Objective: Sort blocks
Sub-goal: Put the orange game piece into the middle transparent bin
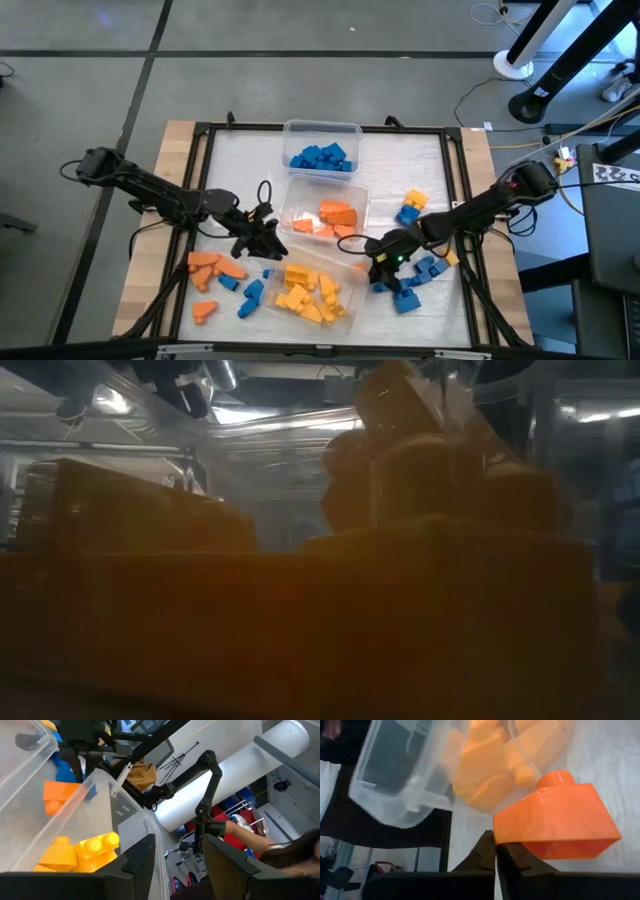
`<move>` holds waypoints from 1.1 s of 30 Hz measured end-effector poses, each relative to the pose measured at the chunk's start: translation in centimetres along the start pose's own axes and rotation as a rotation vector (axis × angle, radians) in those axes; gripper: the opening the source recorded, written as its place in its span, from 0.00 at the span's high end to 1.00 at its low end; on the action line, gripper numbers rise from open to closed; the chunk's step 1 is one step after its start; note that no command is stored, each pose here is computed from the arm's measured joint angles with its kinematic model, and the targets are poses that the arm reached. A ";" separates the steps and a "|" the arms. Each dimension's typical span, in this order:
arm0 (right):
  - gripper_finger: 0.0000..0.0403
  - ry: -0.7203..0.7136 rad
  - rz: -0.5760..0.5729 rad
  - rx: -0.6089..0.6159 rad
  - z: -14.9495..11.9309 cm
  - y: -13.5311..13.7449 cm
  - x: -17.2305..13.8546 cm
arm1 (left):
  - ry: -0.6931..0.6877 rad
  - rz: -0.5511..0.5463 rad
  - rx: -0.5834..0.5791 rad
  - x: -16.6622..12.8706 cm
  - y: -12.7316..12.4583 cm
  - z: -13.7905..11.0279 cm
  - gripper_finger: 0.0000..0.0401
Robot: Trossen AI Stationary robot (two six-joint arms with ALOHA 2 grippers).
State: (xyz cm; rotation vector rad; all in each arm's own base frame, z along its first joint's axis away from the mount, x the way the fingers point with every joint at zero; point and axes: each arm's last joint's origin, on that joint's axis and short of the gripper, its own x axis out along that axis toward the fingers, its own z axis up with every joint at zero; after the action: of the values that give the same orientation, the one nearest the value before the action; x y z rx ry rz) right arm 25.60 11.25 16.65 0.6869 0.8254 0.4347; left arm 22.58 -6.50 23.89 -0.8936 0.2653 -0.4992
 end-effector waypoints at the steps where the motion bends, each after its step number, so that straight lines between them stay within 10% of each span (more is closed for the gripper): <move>1: 0.99 -0.003 0.003 -0.001 0.1 0.2 -0.2 | -0.003 -0.004 0.002 -0.1 -0.1 0.0 0.61; 18: 1.00 -0.040 0.002 -0.001 0.0 3.3 -7.2 | 0.027 -0.046 0.015 -0.3 -0.5 0.1 0.61; 33: 0.98 -0.554 -0.148 -0.181 1.7 5.3 -12.1 | 0.114 -0.189 0.026 -1.3 -2.0 0.3 0.61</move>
State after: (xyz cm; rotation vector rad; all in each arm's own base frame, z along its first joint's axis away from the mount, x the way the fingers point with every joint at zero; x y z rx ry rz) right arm 19.05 7.18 27.48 0.5354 0.3040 0.1656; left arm 20.96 -6.65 25.74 -0.8701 0.2781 -0.7289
